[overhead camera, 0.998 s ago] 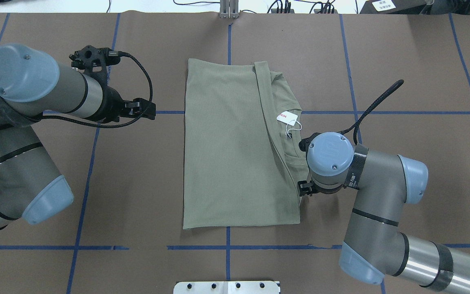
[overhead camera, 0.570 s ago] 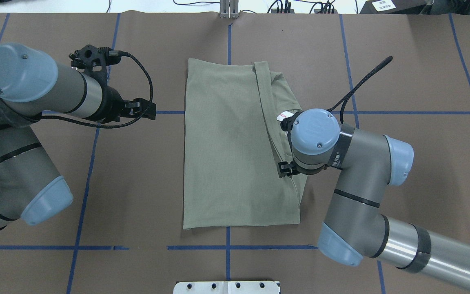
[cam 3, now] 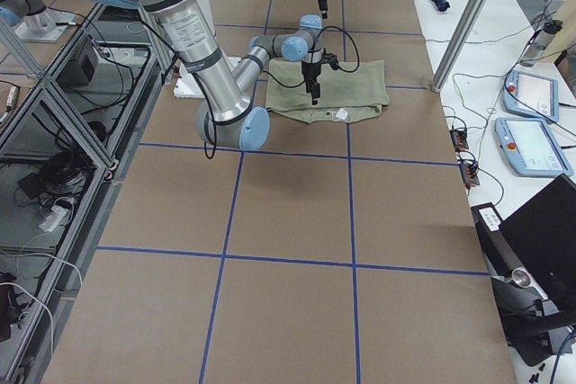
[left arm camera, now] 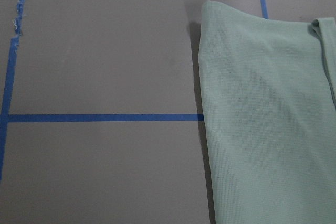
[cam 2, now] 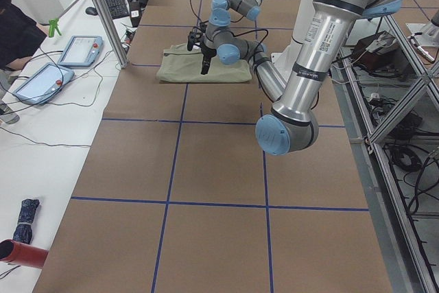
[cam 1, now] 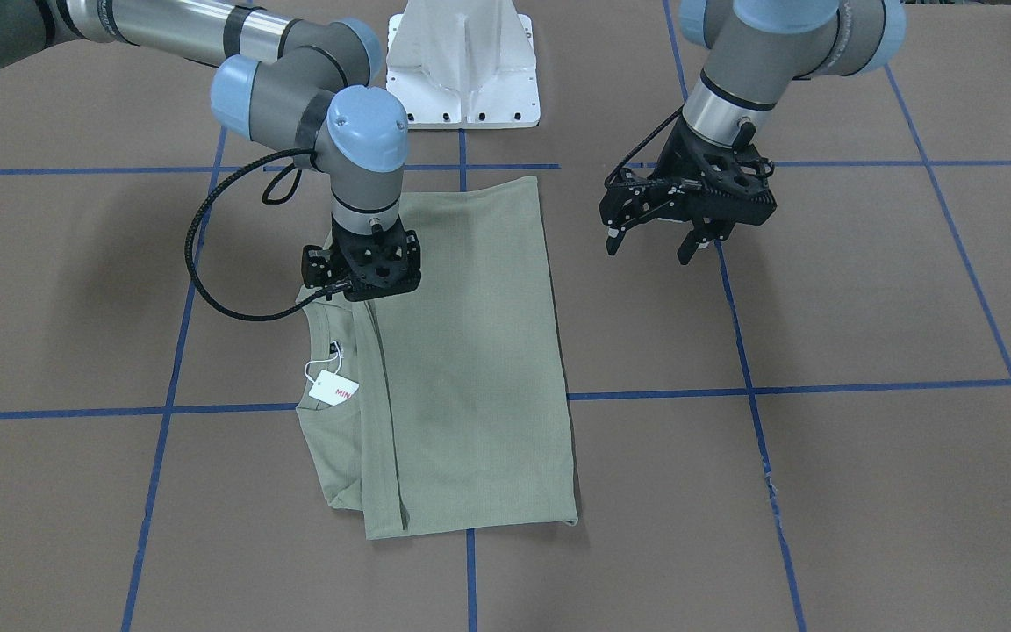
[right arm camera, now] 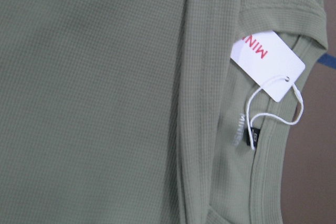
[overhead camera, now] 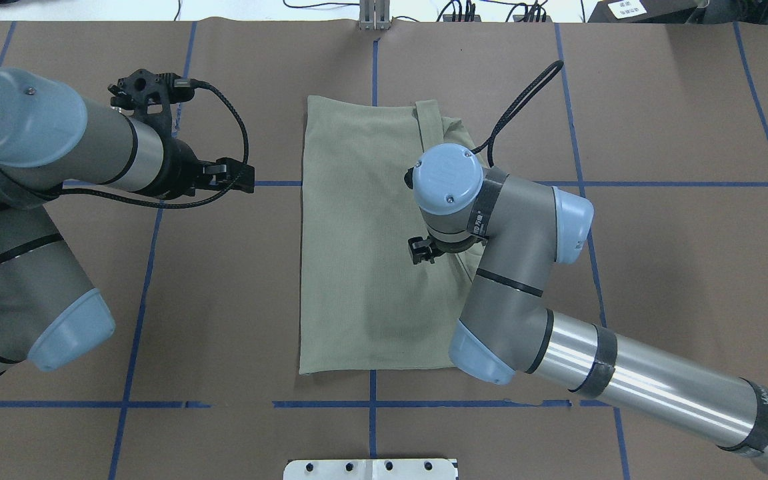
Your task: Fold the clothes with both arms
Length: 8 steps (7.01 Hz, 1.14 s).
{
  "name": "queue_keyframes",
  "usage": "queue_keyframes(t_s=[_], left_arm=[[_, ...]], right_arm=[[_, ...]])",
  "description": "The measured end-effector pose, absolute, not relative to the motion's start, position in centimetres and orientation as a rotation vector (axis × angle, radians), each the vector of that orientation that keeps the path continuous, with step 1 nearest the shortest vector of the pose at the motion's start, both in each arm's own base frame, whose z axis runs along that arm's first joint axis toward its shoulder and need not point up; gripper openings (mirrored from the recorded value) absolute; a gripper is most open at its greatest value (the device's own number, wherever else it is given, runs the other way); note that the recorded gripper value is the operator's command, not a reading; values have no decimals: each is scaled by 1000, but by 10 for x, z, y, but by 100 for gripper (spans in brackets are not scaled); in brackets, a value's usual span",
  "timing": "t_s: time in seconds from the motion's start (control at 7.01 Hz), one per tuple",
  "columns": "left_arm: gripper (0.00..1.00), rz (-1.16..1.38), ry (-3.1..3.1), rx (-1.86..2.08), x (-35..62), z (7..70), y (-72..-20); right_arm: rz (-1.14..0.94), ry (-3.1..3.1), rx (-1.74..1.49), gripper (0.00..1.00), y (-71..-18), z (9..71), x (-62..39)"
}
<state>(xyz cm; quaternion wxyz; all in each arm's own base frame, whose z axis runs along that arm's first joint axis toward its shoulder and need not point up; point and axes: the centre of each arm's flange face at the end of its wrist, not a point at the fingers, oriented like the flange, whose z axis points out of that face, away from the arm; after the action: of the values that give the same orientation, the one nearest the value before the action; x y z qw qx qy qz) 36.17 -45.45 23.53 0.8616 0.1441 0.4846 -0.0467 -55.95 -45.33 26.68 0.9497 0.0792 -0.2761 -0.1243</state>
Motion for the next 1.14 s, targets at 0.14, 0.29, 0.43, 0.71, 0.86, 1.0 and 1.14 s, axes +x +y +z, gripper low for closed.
queue_keyframes(t_s=[0.14,0.29,0.43,0.71,0.86,1.0,1.14], left_arm=[[100,-96,1031,314,357,228,-451],[100,-94,1040,321,355,223,-449],[100,-93,1047,326,354,219,-448],[100,-91,1053,330,353,216,-447],[100,-91,1054,330,353,215,-446],[100,-90,1055,330,352,215,-446],[100,-90,1057,331,353,214,-446]], right_arm=[[-261,-557,165,100,-463,271,-565],[-263,-548,165,100,-471,277,-566],[-265,-538,164,100,-479,283,-564],[-269,-519,164,100,-492,292,-558],[-272,-511,161,100,-496,297,-557],[-271,-503,157,100,-499,301,-557],[-266,-499,156,100,-505,304,-552]])
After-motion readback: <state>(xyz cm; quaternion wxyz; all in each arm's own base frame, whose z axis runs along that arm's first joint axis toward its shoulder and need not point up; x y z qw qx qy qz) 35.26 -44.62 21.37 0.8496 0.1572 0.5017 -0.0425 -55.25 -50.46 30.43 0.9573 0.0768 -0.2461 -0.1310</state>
